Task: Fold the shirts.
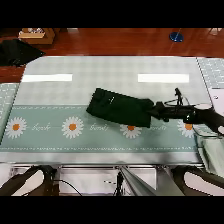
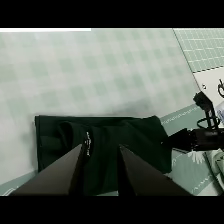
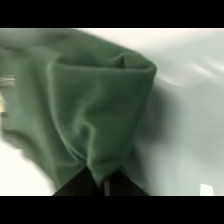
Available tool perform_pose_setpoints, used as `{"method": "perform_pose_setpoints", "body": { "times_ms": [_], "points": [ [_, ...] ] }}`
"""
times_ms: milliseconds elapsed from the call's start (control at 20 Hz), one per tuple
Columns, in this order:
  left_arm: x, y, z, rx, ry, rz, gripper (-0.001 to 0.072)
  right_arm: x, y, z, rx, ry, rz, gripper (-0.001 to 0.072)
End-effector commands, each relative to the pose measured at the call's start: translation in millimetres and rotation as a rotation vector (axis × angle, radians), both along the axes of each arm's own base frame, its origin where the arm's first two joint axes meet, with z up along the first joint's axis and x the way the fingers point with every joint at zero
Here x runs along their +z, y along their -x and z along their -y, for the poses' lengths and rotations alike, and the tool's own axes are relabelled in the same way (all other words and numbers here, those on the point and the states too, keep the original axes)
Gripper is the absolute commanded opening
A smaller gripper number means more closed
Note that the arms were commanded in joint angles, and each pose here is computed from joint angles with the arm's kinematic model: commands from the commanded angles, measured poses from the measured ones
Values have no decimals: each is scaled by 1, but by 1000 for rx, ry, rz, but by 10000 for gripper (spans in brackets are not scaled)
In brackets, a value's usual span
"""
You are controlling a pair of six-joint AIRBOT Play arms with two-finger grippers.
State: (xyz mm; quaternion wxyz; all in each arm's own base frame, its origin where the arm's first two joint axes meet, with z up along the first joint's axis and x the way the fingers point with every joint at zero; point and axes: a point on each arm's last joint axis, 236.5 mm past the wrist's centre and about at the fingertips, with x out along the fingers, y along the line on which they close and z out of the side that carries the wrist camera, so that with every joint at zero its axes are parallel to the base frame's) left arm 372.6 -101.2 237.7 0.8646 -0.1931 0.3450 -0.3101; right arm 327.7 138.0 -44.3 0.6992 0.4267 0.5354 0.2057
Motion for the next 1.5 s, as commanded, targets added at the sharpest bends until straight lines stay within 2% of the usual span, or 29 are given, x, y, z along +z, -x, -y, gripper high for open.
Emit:
{"method": "perform_pose_setpoints", "body": {
  "times_ms": [0, 250, 350, 500, 650, 1000, 1250, 1450],
  "points": [
    [0, -1, -1, 3, 1, -1, 277, 84, -10, 12, 54, -5, 158, 23],
    [-1, -1, -1, 3, 1, -2, 277, 194, 8, 111, -108, 326, 235, 23],
    [-1, -1, -1, 3, 1, -3, 277, 225, 21, 146, -206, 411, 240, 23],
    [-1, -2, -1, 3, 1, -4, 277, 234, 58, 206, -341, 527, 105, 22],
    [-1, -2, -1, 5, 1, -3, 277, 212, 125, 267, -493, 647, -160, 22],
    [-1, -3, -1, -8, -16, 18, 277, 193, 251, 339, -882, 730, -593, 22],
    [5, -14, -13, 50, -12, 53, 277, 178, 312, 345, -969, 754, -826, 22],
    [10, -26, -40, 140, -11, 81, 277, 156, 357, 341, -938, 794, -1046, 23]
  ]
}}
